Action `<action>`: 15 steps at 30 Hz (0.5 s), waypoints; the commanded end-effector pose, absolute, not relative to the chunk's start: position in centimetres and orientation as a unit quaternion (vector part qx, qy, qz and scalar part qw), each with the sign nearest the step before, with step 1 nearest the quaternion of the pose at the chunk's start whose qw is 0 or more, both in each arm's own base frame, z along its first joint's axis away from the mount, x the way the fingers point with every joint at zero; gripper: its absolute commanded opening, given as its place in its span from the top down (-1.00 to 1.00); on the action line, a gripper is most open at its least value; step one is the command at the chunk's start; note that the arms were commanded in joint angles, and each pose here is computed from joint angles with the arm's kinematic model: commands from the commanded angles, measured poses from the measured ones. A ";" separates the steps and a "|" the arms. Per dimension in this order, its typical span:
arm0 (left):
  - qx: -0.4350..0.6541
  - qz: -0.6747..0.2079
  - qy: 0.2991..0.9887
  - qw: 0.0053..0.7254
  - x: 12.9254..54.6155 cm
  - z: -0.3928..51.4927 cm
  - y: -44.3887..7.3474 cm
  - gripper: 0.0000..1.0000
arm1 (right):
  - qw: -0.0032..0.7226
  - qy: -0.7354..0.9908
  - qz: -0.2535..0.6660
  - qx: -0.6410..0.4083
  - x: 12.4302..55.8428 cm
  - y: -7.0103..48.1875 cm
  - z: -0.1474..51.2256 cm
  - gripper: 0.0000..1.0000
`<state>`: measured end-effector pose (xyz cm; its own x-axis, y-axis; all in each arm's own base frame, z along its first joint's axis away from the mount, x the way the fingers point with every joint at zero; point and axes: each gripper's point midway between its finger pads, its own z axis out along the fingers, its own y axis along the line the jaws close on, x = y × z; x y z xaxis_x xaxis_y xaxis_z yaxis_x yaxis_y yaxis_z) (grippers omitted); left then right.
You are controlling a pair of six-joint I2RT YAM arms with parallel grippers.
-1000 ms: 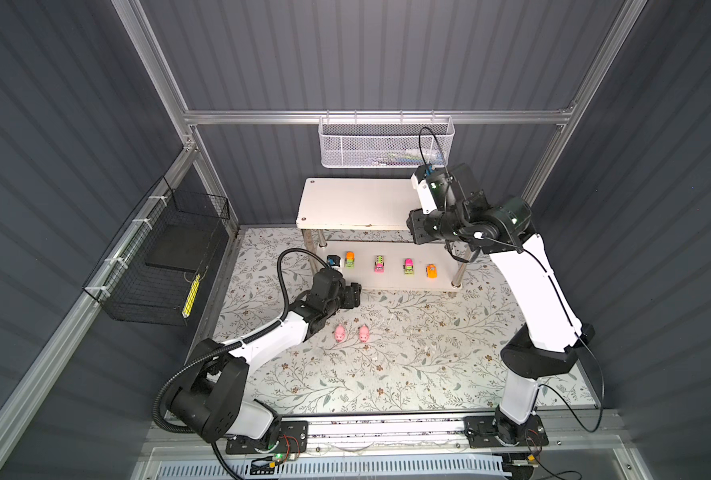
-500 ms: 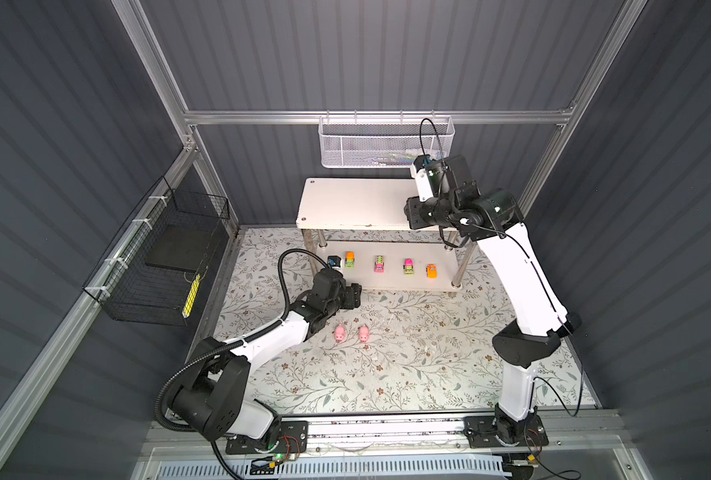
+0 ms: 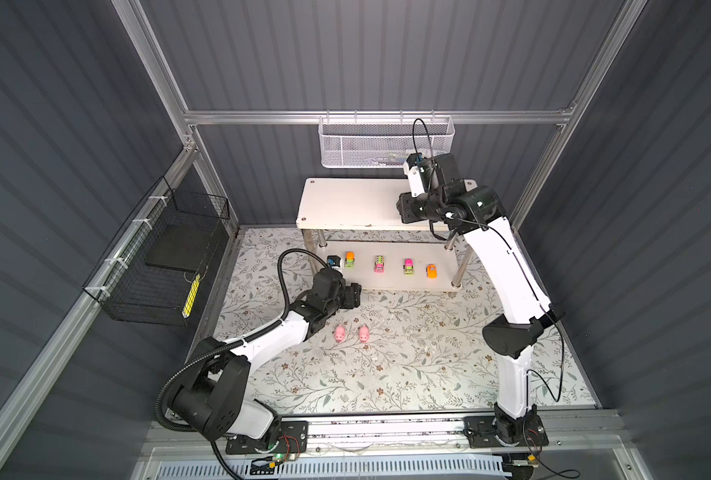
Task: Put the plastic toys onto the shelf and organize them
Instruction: 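Carry the pink pig with the right gripper up over the top shelf, then lower the pig beside the other two pigs and open the right gripper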
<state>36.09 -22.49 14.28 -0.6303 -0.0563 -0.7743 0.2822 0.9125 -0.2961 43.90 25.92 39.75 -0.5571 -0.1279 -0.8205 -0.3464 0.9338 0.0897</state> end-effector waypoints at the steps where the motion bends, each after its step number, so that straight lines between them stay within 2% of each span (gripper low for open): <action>1: 0.065 -0.203 0.882 0.420 36.2 13.7 -22.6 -0.49 | 0.458 0.870 0.124 -0.136 44.3 26.0 40.1 0.32; 15: 0.062 -0.204 0.882 0.420 36.3 13.6 -22.5 -0.49 | 0.451 0.873 0.123 -0.139 45.3 26.4 39.0 0.31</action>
<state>36.17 -22.61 14.08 -0.6320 -0.0557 -0.7729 0.2837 0.9116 -0.2977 44.68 26.20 38.71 -0.5686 -0.1348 -0.8115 -0.3454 0.9344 0.0868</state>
